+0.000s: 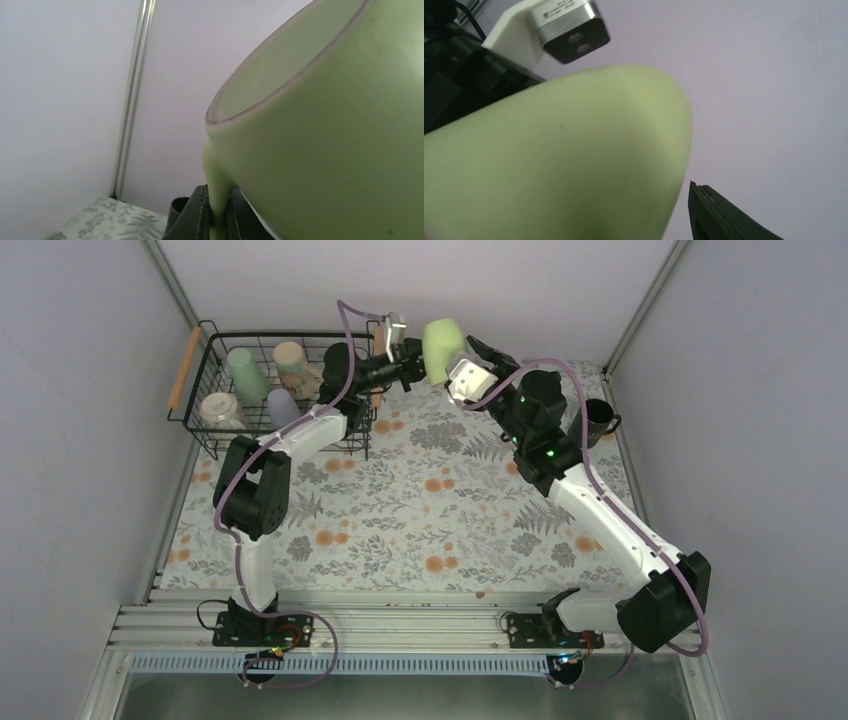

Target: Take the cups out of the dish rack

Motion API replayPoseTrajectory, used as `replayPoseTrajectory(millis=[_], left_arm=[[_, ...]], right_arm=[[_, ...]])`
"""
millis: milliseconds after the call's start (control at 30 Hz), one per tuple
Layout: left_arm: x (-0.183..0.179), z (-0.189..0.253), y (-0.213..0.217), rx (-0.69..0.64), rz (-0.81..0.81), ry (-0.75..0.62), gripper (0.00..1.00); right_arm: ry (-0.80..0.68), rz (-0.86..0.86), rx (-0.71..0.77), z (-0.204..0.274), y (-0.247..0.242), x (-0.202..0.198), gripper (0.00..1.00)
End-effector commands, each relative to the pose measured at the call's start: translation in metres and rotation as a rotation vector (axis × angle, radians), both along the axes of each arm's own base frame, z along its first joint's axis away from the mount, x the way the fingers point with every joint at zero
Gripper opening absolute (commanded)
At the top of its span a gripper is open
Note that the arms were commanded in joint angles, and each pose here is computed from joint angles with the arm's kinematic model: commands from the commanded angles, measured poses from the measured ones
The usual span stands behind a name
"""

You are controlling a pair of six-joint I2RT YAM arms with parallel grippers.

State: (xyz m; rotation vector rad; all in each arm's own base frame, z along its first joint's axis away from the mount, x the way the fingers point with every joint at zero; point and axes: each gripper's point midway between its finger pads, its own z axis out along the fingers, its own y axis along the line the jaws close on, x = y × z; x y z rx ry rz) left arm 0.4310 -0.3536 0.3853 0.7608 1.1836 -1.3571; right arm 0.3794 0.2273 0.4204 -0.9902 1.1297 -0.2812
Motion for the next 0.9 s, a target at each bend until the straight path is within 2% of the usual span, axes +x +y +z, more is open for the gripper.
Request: replayPoseTrajectory(millis=[0,67,200,400,433,500,600,700,867], left_arm=[[-0.017,0.026,0.004,-0.072,-0.021,-0.02,0.02],[-0.017,0.025,0.004,-0.075,-0.024,-0.009,0.02],[-0.015,0.023,0.003,-0.078,-0.025,0.006,0.02],[-0.015,0.021,0.002,-0.076,-0.038,0.004,0.03],[-0.015,0.021,0.001,-0.074,-0.04,0.004,0.05],[-0.015,0.019,0.001,-0.07,-0.042,0.006,0.21],[-0.018,0.018,0.001,-0.06,-0.053,0.003,0.37],[-0.02,0.015,0.002,-0.034,-0.063,-0.011,0.57],[-0.016,0.006,0.017,-0.007,-0.048,-0.019,0.99]], right_arm=[[-0.1,-0.037,0.013,0.033,-0.004,-0.001,0.52],[-0.11,-0.044,0.003,0.035,-0.005,-0.001,0.46],[-0.112,-0.04,-0.028,0.035,-0.004,-0.002,0.23],[-0.094,-0.04,-0.062,0.03,-0.002,0.0,0.1],[-0.095,-0.041,-0.064,0.03,-0.002,-0.001,0.08],[-0.1,-0.048,-0.064,0.032,-0.004,-0.001,0.04],[-0.102,-0.075,-0.068,0.035,-0.006,0.003,0.03],[-0.091,-0.126,-0.062,0.04,-0.012,0.012,0.03],[-0.087,-0.156,-0.033,0.052,-0.019,0.017,0.03]])
